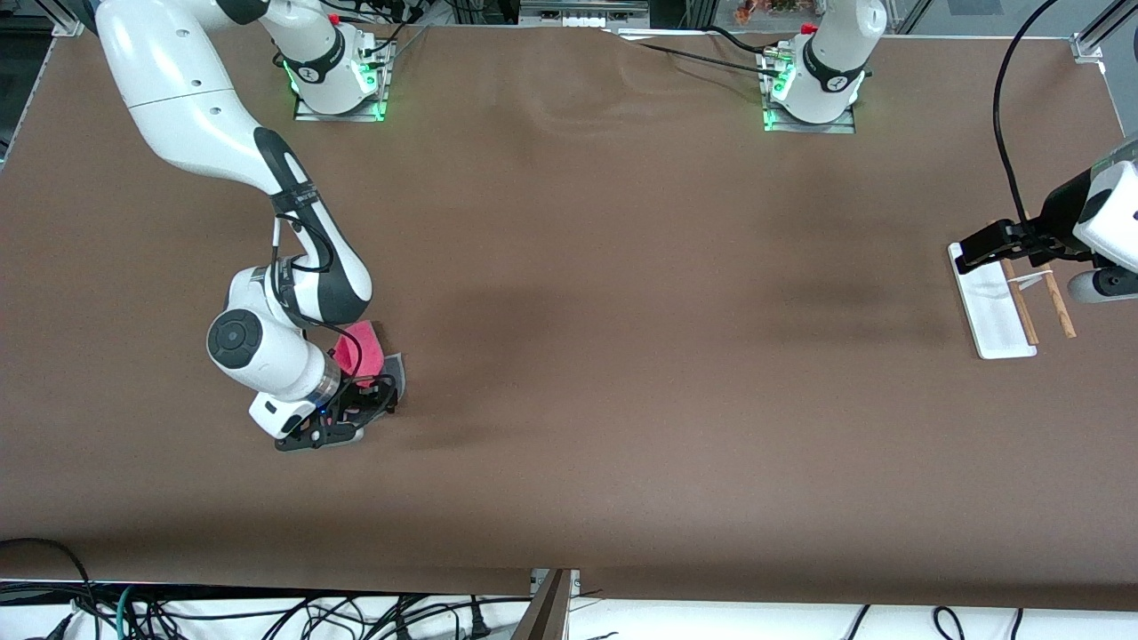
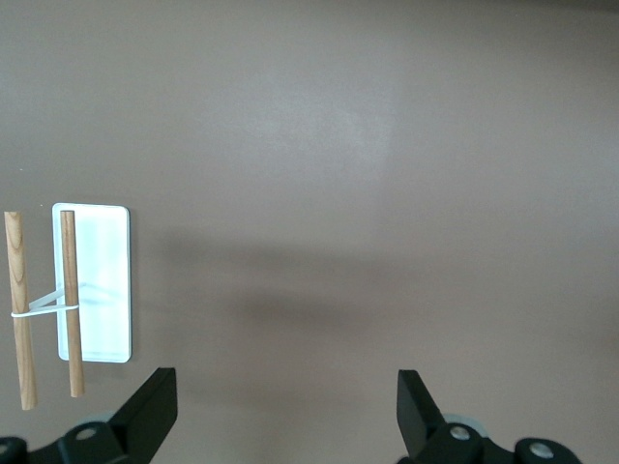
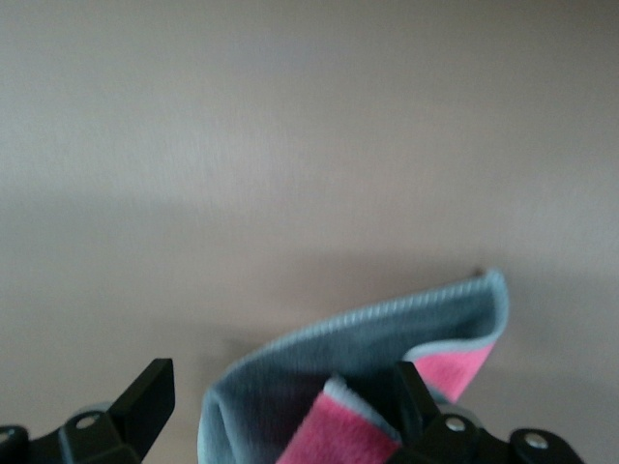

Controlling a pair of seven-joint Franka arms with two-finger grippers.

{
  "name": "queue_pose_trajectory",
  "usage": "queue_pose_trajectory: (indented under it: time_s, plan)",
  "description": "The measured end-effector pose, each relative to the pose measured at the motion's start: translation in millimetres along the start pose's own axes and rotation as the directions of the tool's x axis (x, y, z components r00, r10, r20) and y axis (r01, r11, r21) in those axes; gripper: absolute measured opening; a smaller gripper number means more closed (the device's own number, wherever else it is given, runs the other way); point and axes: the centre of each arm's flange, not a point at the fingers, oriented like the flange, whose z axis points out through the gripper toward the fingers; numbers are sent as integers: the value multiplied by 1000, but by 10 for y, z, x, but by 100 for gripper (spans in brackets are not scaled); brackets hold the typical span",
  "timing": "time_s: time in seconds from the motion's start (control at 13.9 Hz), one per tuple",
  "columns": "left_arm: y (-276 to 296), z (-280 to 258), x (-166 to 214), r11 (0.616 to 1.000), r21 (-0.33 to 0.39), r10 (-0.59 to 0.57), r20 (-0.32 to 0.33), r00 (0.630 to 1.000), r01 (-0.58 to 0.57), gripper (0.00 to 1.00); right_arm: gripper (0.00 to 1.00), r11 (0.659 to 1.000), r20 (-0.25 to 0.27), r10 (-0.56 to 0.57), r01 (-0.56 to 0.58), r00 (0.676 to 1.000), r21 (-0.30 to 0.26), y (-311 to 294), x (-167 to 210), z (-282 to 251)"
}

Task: Pass towel and hang on rack
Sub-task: 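Close the right gripper on the pink towel's corner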

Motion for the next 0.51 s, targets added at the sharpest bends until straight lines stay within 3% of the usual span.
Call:
queue_pose_trajectory:
  time_s: [0.29, 0.36, 0.51]
  plan:
    - [0, 0, 0, 1000, 0, 0, 0, 1000, 0, 100, 96, 1000, 77, -2, 2, 997, -3, -3, -57, -20]
    - [0, 0, 0, 1000, 0, 0, 0, 1000, 0, 100, 89, 1000, 90, -2, 3, 996, -4, -3, -64, -29]
    - [-1, 0, 0, 1000, 0, 0, 0, 1000, 0, 100, 65, 1000, 97, -2, 3, 995, -4, -4, -56, -69]
